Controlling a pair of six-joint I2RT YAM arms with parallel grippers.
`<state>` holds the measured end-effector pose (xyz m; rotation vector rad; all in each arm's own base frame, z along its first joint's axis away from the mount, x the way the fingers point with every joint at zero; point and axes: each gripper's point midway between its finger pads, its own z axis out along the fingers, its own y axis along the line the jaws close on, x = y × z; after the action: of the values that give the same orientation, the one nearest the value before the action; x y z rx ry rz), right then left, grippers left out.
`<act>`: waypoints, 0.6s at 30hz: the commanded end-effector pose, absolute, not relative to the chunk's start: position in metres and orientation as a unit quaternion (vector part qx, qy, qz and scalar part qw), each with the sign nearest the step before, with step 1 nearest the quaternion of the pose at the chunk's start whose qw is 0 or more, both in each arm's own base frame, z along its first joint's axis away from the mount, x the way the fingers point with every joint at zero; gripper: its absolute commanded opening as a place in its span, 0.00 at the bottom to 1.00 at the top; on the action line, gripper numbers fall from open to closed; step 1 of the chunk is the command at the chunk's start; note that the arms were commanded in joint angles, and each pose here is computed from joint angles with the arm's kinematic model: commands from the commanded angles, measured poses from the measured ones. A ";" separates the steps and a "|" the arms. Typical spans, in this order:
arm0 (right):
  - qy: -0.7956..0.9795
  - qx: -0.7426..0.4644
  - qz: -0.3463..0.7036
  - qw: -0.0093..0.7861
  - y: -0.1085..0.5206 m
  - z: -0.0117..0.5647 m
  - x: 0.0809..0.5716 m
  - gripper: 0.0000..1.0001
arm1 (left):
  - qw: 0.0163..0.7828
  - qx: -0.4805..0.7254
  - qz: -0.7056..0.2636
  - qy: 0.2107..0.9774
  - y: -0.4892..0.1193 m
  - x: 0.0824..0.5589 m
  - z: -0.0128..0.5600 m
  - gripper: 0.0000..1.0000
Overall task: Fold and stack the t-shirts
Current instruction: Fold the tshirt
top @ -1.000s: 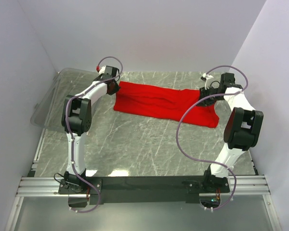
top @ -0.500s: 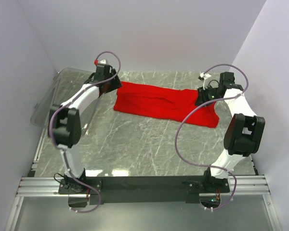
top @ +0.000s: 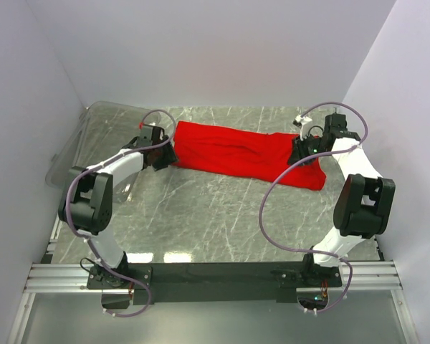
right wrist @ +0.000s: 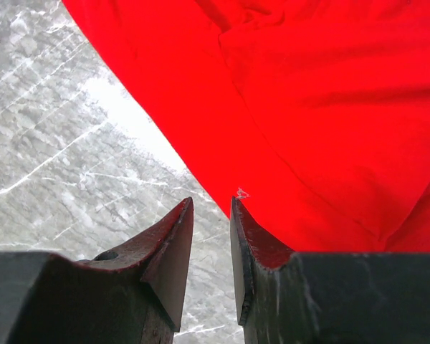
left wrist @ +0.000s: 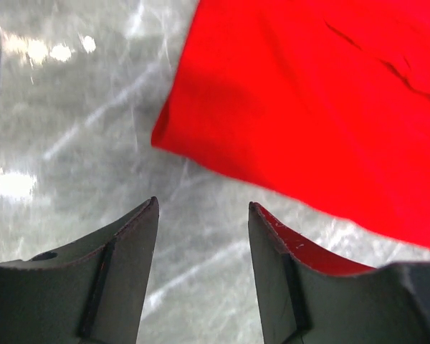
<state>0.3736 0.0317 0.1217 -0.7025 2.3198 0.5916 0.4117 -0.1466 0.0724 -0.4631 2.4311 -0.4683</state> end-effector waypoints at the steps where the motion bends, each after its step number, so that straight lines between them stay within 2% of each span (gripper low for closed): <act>1: 0.868 -0.276 0.225 0.346 0.036 0.143 0.372 0.35 | 0.352 -0.184 -0.180 0.900 -0.149 0.449 0.093 0.58; 7: 0.867 -0.274 0.223 0.351 0.037 0.145 0.371 0.35 | 0.342 -0.185 -0.140 0.911 -0.142 0.462 0.077 0.57; 18: 0.866 -0.274 0.219 0.356 0.035 0.149 0.374 0.35 | 0.306 -0.174 -0.098 0.931 -0.132 0.451 0.044 0.51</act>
<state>0.3688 0.0326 0.1254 -0.6981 2.3090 0.5847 0.4464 -0.1356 0.0386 -0.4882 2.4751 -0.2950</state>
